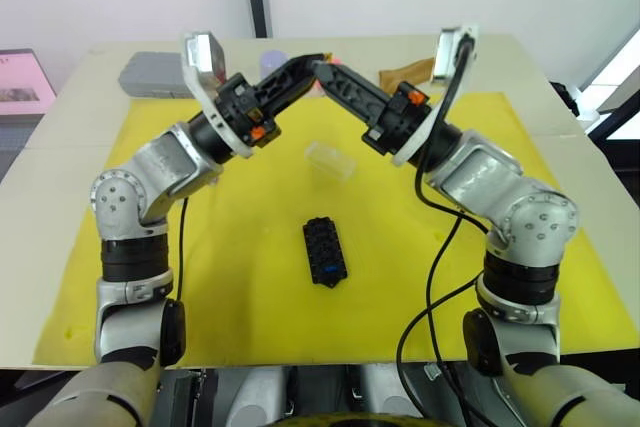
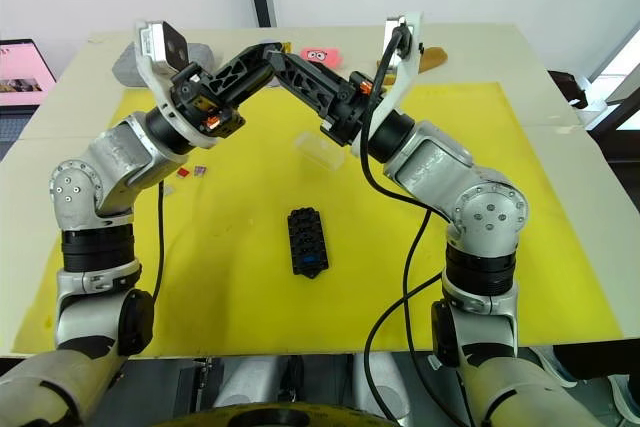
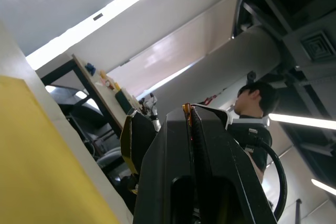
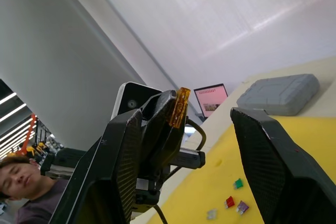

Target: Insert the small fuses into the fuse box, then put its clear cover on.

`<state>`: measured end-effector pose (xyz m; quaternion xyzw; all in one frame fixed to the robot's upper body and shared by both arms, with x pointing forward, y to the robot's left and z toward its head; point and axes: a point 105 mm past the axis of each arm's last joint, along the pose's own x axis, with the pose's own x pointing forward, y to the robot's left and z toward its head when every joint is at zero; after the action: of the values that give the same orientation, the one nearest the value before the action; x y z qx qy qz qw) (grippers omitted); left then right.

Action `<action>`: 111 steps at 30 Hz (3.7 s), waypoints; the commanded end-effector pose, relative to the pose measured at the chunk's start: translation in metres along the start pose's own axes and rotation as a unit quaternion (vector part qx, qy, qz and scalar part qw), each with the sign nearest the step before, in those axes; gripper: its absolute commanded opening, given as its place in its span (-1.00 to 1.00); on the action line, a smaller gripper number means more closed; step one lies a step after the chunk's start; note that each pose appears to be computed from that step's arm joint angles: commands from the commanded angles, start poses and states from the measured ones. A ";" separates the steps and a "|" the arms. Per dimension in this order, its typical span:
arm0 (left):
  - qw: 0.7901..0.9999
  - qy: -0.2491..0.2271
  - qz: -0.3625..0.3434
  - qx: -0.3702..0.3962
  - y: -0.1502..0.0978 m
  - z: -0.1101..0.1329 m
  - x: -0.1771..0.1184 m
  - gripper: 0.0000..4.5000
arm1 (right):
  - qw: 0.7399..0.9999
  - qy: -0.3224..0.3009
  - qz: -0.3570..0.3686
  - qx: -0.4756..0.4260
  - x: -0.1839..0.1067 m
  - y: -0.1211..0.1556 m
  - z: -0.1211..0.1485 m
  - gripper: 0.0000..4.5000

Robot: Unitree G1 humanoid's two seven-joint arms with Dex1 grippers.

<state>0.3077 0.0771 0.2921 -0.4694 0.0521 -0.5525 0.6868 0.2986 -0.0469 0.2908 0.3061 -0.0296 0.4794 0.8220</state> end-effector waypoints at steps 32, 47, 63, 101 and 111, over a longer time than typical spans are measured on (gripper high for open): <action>0.999 -0.001 -0.031 0.014 -0.013 0.003 0.006 -1.00 | 1.000 -0.014 0.009 -0.020 -0.007 0.008 0.014 -0.67; 0.999 0.002 -0.033 0.013 -0.012 0.002 0.008 -1.00 | 1.000 -0.005 0.020 -0.018 -0.006 0.014 0.011 -0.78; 0.996 0.057 -0.049 0.047 -0.021 -0.003 -0.024 0.28 | 0.999 -0.029 0.031 0.015 -0.015 0.020 0.023 -1.00; 0.742 0.448 -0.049 0.497 0.071 -0.113 -0.102 0.99 | 0.744 0.452 0.233 -0.433 -0.083 -0.034 -0.092 -1.00; 0.732 0.454 -0.065 0.504 0.069 -0.115 -0.095 0.99 | 0.740 0.466 0.231 -0.426 -0.087 -0.038 -0.108 -1.00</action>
<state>0.2564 0.0888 0.1272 0.2358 0.0638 -0.6798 0.6915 0.2588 -0.0735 0.1523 -0.3471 0.0982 0.6719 0.6469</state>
